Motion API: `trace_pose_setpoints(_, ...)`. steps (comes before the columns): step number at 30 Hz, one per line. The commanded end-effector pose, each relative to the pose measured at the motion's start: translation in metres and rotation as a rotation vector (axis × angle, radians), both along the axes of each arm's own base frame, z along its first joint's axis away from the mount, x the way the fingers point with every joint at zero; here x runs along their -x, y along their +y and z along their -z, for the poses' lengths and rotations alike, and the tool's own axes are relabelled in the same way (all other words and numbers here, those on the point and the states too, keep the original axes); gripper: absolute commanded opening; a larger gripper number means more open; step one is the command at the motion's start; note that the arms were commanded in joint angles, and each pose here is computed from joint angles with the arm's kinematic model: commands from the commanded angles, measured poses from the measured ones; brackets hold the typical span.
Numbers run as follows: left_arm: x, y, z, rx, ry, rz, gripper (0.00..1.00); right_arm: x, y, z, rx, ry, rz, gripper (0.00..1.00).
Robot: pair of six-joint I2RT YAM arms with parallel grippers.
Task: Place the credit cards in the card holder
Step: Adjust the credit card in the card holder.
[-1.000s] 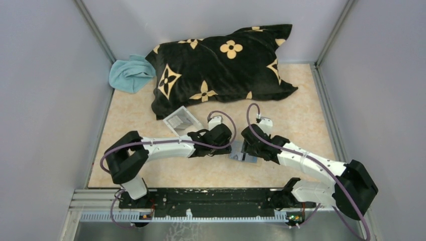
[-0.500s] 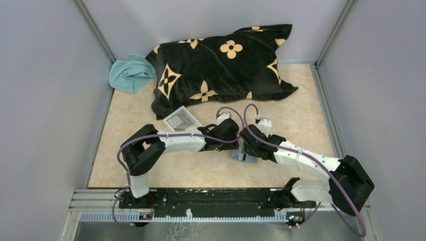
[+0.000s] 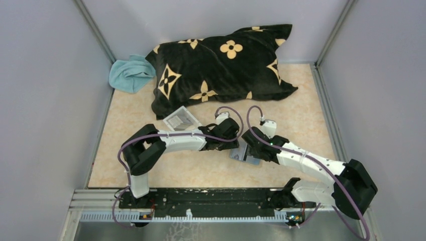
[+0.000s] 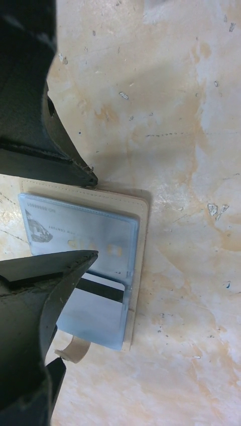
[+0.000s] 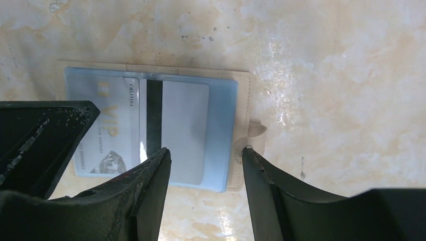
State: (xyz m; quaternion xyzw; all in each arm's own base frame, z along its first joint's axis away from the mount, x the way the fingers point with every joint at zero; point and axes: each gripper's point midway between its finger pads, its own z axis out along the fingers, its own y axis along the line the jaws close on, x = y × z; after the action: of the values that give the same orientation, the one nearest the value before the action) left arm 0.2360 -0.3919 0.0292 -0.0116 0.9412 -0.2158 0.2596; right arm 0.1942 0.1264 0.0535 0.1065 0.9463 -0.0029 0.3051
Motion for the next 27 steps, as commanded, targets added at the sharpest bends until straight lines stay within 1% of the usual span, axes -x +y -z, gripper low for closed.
trace_pose_setpoints(1,0.032,0.044,0.056,-0.203,0.158,0.004,0.58,0.005,-0.012,-0.006,0.014,-0.022,0.035,0.55)
trace_pose_setpoints(6,0.035,0.047,0.058,-0.218,0.167,0.004,0.58,0.014,-0.024,-0.005,0.028,-0.015,0.060,0.55)
trace_pose_setpoints(10,0.034,0.046,0.053,-0.204,0.162,0.007,0.58,0.019,-0.028,-0.009,0.014,-0.021,0.065,0.55)
trace_pose_setpoints(12,0.032,0.042,0.044,-0.180,0.137,0.018,0.58,0.018,-0.028,-0.014,0.006,-0.029,0.065,0.55)
trace_pose_setpoints(16,0.023,0.025,0.010,-0.080,0.038,0.066,0.59,0.015,-0.019,-0.025,-0.041,-0.055,0.041,0.53)
trace_pose_setpoints(18,0.018,0.023,-0.007,-0.055,-0.011,0.070,0.59,0.013,-0.014,-0.028,-0.061,-0.059,0.025,0.51)
trace_pose_setpoints(21,0.014,0.022,-0.026,-0.028,-0.060,0.071,0.59,0.012,-0.005,-0.027,-0.086,-0.050,-0.001,0.45)
trace_pose_setpoints(27,0.021,0.004,-0.041,0.054,-0.075,0.135,0.56,0.010,0.009,-0.022,-0.107,-0.032,-0.038,0.30)
